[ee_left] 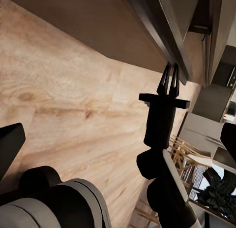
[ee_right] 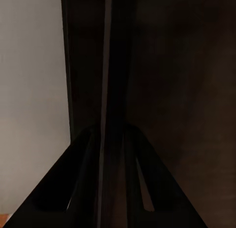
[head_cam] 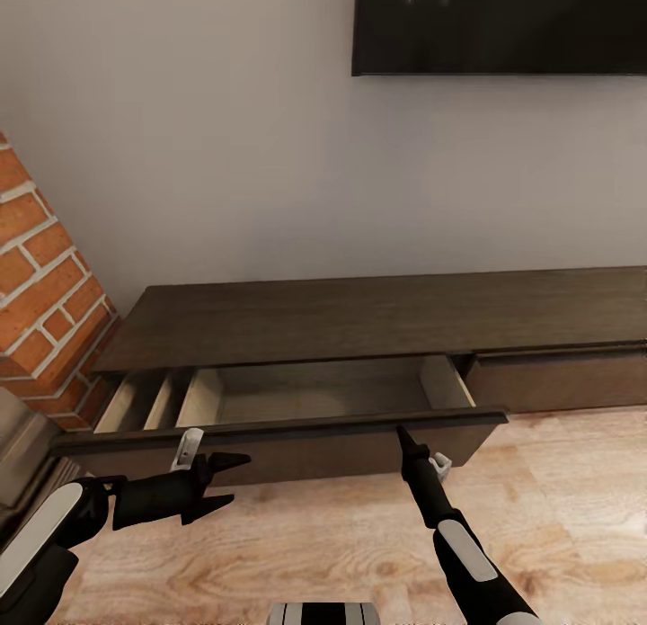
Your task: Place each of the two pumpkins and all three candles from the living room inside a cabinet in the living room (use any cabinet), then make sure every cabinet is closed, and position the cauldron so it is next to a table in the living room.
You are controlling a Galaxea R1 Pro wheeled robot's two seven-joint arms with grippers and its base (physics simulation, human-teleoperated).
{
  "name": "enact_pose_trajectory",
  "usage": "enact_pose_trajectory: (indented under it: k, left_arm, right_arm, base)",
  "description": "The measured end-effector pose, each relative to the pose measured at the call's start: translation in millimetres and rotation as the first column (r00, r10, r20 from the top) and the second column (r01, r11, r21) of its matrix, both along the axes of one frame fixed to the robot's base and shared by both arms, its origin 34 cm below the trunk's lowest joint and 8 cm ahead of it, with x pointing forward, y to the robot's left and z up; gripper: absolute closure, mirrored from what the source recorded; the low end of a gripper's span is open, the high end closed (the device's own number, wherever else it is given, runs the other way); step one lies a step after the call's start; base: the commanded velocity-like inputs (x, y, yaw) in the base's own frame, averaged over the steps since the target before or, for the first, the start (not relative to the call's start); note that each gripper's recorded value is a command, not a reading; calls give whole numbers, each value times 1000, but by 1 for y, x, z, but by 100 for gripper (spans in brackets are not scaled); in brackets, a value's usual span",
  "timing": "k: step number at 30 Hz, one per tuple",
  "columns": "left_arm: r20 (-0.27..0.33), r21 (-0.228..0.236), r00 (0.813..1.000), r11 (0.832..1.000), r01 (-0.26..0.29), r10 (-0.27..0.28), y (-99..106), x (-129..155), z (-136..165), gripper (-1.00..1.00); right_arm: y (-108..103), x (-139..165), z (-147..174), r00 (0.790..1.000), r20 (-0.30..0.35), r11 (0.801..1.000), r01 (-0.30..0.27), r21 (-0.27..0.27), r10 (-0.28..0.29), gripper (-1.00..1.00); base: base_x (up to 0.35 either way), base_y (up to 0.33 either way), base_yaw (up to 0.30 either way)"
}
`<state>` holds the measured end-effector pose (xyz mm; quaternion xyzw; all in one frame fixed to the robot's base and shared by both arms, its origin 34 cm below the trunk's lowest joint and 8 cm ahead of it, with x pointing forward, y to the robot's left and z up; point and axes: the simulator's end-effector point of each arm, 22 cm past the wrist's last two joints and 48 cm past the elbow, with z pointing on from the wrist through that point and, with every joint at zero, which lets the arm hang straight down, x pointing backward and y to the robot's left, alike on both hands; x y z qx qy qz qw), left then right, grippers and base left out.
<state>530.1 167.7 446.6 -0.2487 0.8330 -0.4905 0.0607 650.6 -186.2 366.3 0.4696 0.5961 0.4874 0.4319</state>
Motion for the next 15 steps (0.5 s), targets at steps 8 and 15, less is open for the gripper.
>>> enact_pose_trajectory:
  k: [8,15]
  left_arm:
    - [-1,0,1000,1000,0,0,0,0,0,-100]
    - [0,0,1000,1000,0,0,0,0,0,-100]
  right_arm:
    - [-1,0,0,1000,0,1000,3,0,-3,100]
    - [-2,0,0,1000,0,1000,4,0,-4,100]
  base:
    - [-120,0,0]
    - [-65,0,0]
